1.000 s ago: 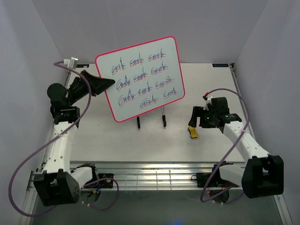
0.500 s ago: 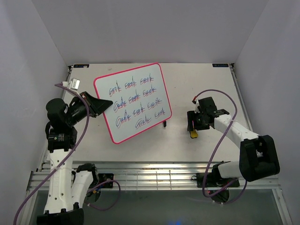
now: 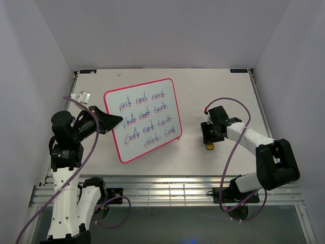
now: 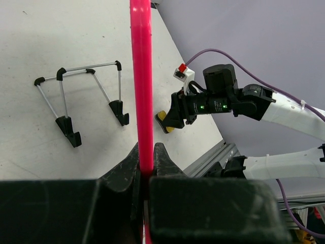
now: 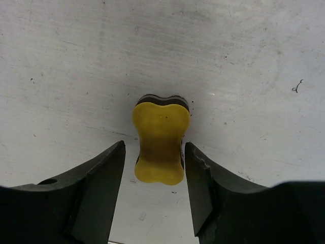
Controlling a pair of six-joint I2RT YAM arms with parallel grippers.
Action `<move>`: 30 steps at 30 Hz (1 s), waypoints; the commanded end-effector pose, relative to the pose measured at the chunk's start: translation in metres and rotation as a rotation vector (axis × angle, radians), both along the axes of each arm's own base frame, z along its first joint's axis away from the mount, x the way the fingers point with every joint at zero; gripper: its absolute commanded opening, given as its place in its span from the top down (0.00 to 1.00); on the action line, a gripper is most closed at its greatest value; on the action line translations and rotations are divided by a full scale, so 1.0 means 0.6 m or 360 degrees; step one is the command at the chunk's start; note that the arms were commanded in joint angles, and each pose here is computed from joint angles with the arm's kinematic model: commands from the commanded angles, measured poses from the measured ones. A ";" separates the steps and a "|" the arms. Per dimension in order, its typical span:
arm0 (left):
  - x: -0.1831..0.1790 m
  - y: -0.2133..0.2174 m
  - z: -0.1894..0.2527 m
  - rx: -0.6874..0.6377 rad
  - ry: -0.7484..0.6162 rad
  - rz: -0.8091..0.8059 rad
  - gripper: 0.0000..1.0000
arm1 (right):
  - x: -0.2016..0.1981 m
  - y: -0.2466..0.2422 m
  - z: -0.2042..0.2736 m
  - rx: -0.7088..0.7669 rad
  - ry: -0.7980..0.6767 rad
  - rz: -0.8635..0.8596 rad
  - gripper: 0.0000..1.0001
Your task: Erase the whiteboard
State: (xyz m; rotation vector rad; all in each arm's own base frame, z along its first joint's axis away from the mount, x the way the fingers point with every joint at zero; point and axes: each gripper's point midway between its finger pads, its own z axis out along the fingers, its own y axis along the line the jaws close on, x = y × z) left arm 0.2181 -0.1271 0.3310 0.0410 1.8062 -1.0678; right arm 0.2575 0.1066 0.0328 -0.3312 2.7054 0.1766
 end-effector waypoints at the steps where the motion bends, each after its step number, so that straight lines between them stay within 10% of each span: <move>1: -0.016 -0.006 0.068 0.0021 -0.0257 -0.0033 1.00 | 0.023 0.001 0.015 -0.0036 -0.0067 0.0004 0.44; 30: -0.025 -0.008 0.073 0.0060 -0.0286 -0.0034 1.00 | 0.019 0.003 0.009 -0.0046 -0.0055 0.0017 0.61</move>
